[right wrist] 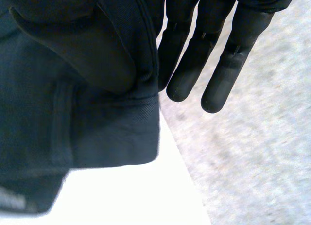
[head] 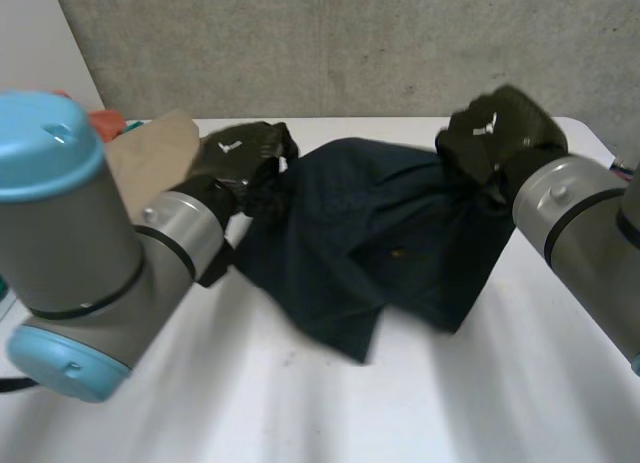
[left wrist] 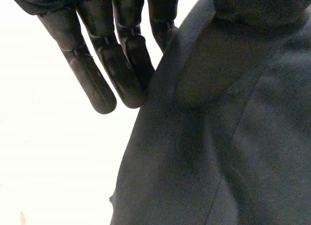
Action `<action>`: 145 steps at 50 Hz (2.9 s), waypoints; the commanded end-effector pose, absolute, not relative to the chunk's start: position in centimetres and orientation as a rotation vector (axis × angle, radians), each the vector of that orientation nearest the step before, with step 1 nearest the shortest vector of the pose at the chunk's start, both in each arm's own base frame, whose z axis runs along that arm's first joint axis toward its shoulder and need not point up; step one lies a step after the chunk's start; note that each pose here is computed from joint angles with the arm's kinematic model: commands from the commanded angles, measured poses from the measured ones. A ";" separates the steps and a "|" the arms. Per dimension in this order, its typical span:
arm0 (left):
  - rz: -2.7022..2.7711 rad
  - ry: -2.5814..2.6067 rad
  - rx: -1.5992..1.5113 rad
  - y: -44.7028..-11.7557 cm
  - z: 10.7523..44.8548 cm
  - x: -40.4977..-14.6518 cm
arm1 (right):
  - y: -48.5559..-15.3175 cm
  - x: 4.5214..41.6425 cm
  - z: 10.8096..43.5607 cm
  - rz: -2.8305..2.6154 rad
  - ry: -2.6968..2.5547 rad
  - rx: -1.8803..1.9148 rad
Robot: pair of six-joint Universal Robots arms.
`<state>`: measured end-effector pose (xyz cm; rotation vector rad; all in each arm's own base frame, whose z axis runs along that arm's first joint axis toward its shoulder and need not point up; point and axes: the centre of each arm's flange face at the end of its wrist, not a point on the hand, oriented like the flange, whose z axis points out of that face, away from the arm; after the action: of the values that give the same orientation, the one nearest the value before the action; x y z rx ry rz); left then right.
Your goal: Fold the laundry.
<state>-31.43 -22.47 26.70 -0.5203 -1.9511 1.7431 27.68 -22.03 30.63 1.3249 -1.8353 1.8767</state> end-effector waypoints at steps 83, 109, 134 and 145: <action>2.013 -2.130 -1.160 -20.9 32.4 -26.4 | -23.1 24.8 32.1 1.657 -1.605 1.447; 3.115 -1.151 -0.741 -34.6 39.5 -33.9 | -36.5 31.3 37.8 2.515 -0.837 0.634; 2.203 -1.944 -1.154 -24.3 18.7 -31.4 | -31.3 28.4 16.7 1.770 -1.990 1.335; 1.867 -2.143 -1.354 -16.3 20.0 -27.3 | -26.7 23.3 20.5 1.612 -2.083 1.328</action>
<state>-29.53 -20.34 18.55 -1.2530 -2.0571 2.0233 25.49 -29.39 17.96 1.3089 -2.0489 1.6841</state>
